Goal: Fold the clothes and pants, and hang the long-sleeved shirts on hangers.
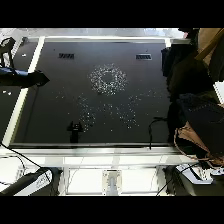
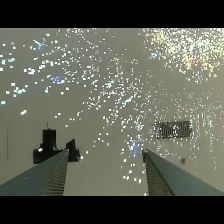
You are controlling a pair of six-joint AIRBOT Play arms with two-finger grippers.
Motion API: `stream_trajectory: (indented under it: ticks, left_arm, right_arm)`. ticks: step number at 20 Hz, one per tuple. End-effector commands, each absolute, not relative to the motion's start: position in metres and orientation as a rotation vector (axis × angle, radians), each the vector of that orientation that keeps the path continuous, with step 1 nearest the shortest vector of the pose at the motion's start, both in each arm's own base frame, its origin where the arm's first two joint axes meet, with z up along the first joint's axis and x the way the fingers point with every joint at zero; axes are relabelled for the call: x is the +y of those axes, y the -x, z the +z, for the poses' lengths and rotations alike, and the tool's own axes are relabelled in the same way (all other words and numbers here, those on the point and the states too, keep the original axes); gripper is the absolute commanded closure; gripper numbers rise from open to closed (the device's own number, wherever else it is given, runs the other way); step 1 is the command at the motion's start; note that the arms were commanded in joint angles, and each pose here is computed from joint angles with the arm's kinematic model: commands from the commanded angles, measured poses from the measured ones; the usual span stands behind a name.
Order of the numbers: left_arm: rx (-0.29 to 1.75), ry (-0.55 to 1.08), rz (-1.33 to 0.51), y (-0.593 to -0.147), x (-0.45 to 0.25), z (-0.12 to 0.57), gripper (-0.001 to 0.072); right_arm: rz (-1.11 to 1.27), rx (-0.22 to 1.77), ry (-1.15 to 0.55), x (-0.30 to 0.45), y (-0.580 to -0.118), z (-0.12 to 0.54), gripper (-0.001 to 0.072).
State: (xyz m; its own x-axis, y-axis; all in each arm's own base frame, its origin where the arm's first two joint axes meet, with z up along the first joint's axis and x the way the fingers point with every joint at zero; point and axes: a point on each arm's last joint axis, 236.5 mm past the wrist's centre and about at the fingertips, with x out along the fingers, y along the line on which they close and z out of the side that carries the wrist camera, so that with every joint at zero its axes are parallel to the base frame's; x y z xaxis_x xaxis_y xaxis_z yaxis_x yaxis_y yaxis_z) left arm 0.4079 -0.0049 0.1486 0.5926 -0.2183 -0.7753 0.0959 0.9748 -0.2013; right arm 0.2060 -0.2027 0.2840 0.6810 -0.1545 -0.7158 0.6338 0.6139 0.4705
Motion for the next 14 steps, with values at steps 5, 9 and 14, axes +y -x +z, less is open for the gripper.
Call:
stream_trajectory:
  ticks: [5, 9, 14]
  left_arm:
    - [0.919, 0.148, -0.186, -0.408, -0.006, 0.149, 0.0171]
    - [0.919, 0.148, -0.186, -0.408, -0.006, 0.149, 0.0171]
    - [0.919, 0.148, -0.186, -0.408, -0.006, 0.149, 0.0171]
  right_arm:
    - [0.304, 0.526, -0.658, -0.025, -0.273, 0.382, 0.0211]
    - [0.331, 0.535, -0.65, -0.017, -0.274, 0.383, 0.0211]
    - [0.331, 0.535, -0.65, -0.017, -0.274, 0.383, 0.0211]
